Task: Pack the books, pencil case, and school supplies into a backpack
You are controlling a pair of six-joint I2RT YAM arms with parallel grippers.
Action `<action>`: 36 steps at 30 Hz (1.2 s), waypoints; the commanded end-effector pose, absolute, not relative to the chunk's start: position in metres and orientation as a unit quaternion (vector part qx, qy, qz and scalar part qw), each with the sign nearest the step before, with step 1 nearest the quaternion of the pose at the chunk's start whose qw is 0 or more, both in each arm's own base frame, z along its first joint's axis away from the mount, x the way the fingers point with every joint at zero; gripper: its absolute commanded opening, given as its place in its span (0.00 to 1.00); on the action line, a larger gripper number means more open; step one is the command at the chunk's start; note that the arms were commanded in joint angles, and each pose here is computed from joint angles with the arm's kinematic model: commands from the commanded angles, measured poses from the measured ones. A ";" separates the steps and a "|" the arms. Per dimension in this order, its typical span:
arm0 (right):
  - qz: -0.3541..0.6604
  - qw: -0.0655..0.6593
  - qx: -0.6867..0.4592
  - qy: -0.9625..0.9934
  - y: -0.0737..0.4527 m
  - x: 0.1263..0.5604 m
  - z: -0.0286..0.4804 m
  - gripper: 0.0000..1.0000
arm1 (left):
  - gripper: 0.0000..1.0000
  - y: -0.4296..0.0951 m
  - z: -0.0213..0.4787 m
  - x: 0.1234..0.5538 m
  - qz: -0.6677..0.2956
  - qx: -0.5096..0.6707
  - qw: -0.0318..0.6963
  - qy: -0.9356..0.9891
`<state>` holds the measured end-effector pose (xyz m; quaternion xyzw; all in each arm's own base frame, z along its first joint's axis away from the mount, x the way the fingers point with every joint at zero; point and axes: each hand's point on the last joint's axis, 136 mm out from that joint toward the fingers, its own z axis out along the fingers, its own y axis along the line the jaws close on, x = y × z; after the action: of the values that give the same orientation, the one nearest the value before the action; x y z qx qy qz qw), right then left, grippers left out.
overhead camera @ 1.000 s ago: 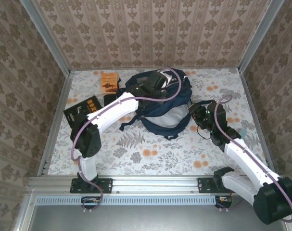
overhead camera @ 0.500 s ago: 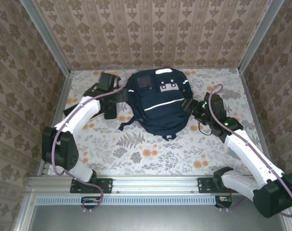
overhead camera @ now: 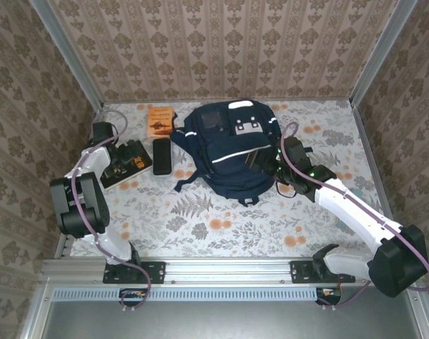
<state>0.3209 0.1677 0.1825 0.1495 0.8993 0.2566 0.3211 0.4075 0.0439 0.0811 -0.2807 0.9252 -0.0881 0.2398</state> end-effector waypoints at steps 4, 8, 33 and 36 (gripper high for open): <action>0.271 0.328 0.135 0.895 0.182 0.328 0.194 0.99 | 0.99 0.061 0.050 0.401 -0.083 -0.343 0.204 0.913; 0.273 0.322 0.133 0.897 0.185 0.328 0.191 0.98 | 0.97 0.059 0.036 0.389 -0.081 -0.360 0.184 0.911; 0.281 0.327 0.143 0.891 0.188 0.333 0.190 0.95 | 0.89 -0.063 0.014 0.243 -0.153 -0.338 0.077 0.926; 0.280 0.327 0.143 0.891 0.188 0.335 0.190 0.94 | 0.89 -0.088 0.016 0.233 -0.160 -0.314 0.073 0.933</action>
<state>0.3284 0.1860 0.1792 0.1370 0.8988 0.2737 0.3139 0.2855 -0.0700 0.0447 -0.2922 0.9240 -0.1750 0.1739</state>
